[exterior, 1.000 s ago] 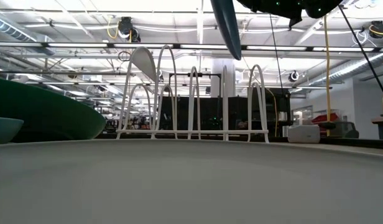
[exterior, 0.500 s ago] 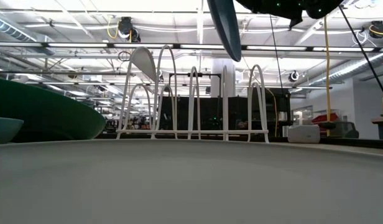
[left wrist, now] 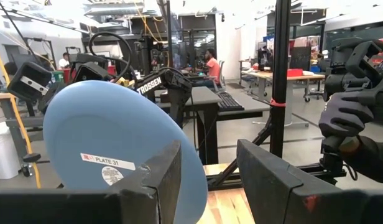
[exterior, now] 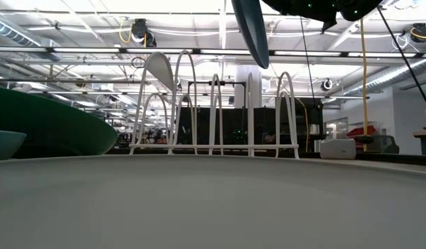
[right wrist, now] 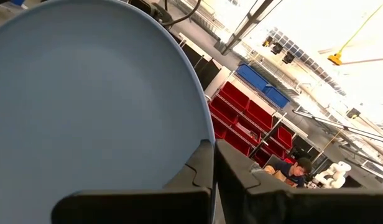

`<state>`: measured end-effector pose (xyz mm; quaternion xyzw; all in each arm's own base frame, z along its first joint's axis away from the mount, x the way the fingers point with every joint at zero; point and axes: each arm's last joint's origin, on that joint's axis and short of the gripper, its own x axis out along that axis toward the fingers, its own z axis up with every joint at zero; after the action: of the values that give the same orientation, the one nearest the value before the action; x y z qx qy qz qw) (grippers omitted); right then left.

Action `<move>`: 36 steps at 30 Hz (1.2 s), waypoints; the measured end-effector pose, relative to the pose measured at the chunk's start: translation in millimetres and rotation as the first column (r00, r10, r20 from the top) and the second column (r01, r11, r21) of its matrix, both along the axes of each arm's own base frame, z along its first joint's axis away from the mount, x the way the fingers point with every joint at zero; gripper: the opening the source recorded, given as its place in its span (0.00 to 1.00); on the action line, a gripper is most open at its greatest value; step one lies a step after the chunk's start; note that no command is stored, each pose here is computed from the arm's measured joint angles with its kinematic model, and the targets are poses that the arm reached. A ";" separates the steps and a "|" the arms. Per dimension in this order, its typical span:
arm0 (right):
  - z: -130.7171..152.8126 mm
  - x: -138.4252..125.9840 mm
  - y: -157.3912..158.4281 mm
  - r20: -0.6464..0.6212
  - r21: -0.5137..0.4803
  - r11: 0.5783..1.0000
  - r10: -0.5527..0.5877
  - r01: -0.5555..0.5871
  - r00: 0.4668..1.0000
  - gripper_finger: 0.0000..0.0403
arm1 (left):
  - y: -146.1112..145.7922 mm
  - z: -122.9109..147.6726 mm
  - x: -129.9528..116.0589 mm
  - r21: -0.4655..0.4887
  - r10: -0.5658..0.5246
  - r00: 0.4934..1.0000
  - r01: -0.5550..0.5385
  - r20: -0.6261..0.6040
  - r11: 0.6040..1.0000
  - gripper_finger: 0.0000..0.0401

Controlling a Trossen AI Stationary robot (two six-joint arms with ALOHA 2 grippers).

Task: Sort dishes
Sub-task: Put the blue plate in the dish rack

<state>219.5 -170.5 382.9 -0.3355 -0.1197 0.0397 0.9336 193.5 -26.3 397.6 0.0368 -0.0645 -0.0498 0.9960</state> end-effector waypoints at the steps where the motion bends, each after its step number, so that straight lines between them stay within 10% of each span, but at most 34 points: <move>1: -0.1 0.0 0.0 0.000 0.000 1.000 0.000 0.000 1.000 0.00 | 0.0 -0.1 0.0 0.000 0.000 1.000 0.000 0.000 1.000 0.39; 36: -6.1 -3.9 -4.0 -0.067 0.033 0.997 0.074 -0.072 0.995 0.00 | 0.0 -0.6 0.1 0.001 0.000 1.000 0.000 -0.005 1.000 0.39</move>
<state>215.6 -174.5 376.9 -0.3151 -0.1007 0.0831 0.9400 193.6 -26.3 397.0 0.0374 -0.0619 -0.0497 0.9961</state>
